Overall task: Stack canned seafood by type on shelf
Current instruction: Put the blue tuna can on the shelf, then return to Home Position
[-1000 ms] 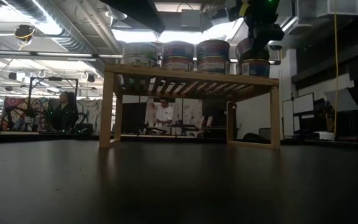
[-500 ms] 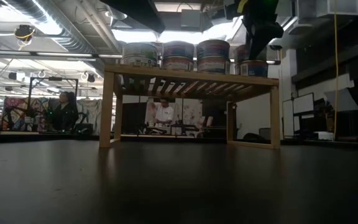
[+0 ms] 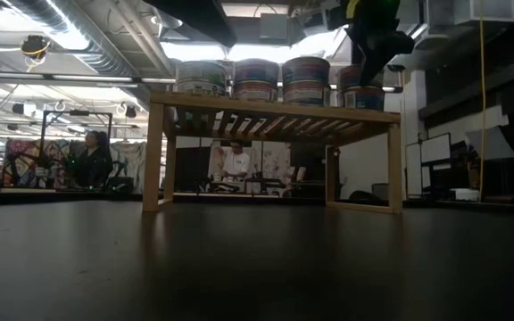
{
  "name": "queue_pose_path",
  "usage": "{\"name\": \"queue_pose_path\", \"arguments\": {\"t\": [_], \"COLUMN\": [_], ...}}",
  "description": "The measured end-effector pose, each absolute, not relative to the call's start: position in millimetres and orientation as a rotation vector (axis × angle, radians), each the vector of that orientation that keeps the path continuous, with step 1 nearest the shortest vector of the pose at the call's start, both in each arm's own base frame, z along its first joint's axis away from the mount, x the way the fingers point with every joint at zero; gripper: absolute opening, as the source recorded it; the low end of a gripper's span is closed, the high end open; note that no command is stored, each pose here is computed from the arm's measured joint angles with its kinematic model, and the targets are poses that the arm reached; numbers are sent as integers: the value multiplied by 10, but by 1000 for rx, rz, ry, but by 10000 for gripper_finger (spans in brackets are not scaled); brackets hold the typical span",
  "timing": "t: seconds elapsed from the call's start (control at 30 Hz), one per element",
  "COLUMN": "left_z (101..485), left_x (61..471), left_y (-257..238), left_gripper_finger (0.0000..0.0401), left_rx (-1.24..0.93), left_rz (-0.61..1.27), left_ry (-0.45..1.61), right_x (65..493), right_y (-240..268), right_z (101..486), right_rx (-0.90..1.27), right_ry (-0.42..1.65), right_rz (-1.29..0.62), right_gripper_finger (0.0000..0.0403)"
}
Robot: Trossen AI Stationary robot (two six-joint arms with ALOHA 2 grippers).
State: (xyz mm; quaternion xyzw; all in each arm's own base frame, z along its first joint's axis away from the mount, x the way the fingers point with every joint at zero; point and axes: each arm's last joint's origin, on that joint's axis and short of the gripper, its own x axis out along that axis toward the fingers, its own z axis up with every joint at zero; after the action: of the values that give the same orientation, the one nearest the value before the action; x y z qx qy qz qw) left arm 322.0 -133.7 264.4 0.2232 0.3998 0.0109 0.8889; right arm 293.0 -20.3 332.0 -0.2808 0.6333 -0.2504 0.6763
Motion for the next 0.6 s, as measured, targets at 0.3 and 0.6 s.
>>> {"name": "queue_pose_path", "arguments": {"t": [0.3, 0.6], "left_z": [2721, 3059], "left_x": [3144, 2818], "left_y": [-1429, -1351], "left_gripper_finger": [5, 5], "left_rx": [486, 501], "left_rz": [-16, 5], "left_ry": [798, 770], "right_x": [2867, 2639], "right_y": [-183, -73], "right_z": [3637, 4147], "right_rx": [-524, -290], "right_ry": [1395, 1200], "right_rz": [-527, -444], "right_gripper_finger": [248, 248]}}
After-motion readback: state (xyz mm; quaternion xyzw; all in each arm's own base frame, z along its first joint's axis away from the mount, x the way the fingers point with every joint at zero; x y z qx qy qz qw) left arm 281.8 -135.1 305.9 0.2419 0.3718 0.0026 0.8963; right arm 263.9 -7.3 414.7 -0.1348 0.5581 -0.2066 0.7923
